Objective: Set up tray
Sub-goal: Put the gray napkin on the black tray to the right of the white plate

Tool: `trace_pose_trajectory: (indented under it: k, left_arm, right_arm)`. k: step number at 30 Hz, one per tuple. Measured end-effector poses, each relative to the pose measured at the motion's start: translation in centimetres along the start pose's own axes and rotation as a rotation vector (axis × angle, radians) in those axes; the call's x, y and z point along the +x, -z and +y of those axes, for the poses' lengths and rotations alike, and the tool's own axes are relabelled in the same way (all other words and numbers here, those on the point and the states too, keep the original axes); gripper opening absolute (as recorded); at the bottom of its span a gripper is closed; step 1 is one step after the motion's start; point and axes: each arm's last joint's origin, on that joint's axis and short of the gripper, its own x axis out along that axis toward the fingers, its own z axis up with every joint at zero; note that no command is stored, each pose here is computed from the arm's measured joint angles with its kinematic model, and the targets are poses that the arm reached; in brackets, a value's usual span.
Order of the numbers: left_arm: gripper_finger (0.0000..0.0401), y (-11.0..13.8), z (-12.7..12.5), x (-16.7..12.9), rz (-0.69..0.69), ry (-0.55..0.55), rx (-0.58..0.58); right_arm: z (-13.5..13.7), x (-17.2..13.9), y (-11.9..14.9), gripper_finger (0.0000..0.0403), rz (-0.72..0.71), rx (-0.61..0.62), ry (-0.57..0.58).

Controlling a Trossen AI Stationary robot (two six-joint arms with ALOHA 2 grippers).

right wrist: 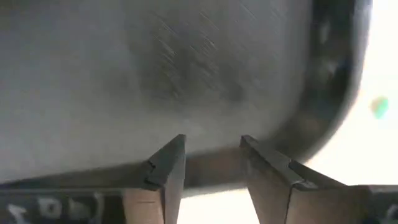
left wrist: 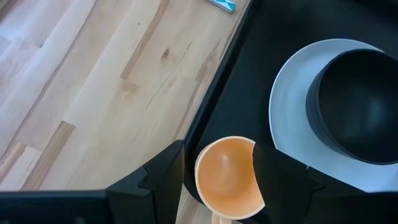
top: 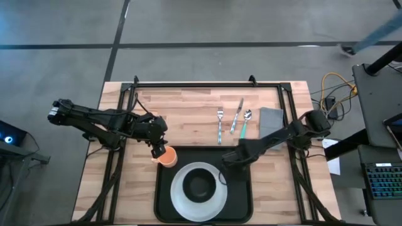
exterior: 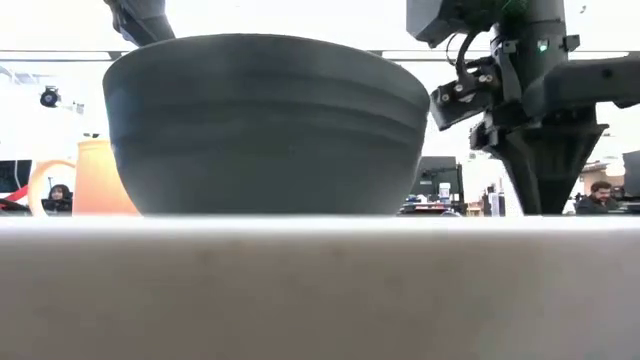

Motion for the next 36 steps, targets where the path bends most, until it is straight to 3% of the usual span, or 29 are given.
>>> trace_pose_trajectory:
  k: [5, 12, 14, 17, 23, 29, 36]
  left_arm:
    - [0.0171, 0.0, 0.0, 0.0, -0.002, 0.001, 0.0]
    - [0.0171, 0.2, 0.0, 0.6, -0.006, 0.003, -0.001]
    - [0.0171, 0.4, 0.0, 0.9, -0.003, 0.001, 0.0]
    - [0.0171, 0.5, 0.0, 1.4, -0.006, 0.003, -0.001]
    - [0.0171, 0.6, -0.1, 1.7, -0.011, 0.007, -0.003]
    - [0.0171, 0.4, -0.1, 1.4, -0.021, 0.014, -0.006]
    - [0.0171, 0.4, -0.1, 1.4, -0.02, 0.013, -0.007]
  right_arm:
    - [-2.5, -2.2, 1.2, 0.015, 0.03, 0.289, 0.094]
    - [-8.4, -5.3, 6.2, 0.0153, 0.194, 0.885, 0.419]
    - [-9.9, -5.0, 7.3, 0.0154, 0.239, 0.973, 0.392]
    - [-11.6, -3.7, 7.9, 0.0157, 0.265, 1.086, 0.263]
    - [-13.4, -0.2, 7.5, 0.0162, 0.186, 1.169, 0.134]
    - [-13.7, 2.2, 6.7, 0.0167, 0.19, 1.203, 0.156]
    - [-13.7, 1.9, 5.8, 0.0165, 0.173, 1.181, 0.152]
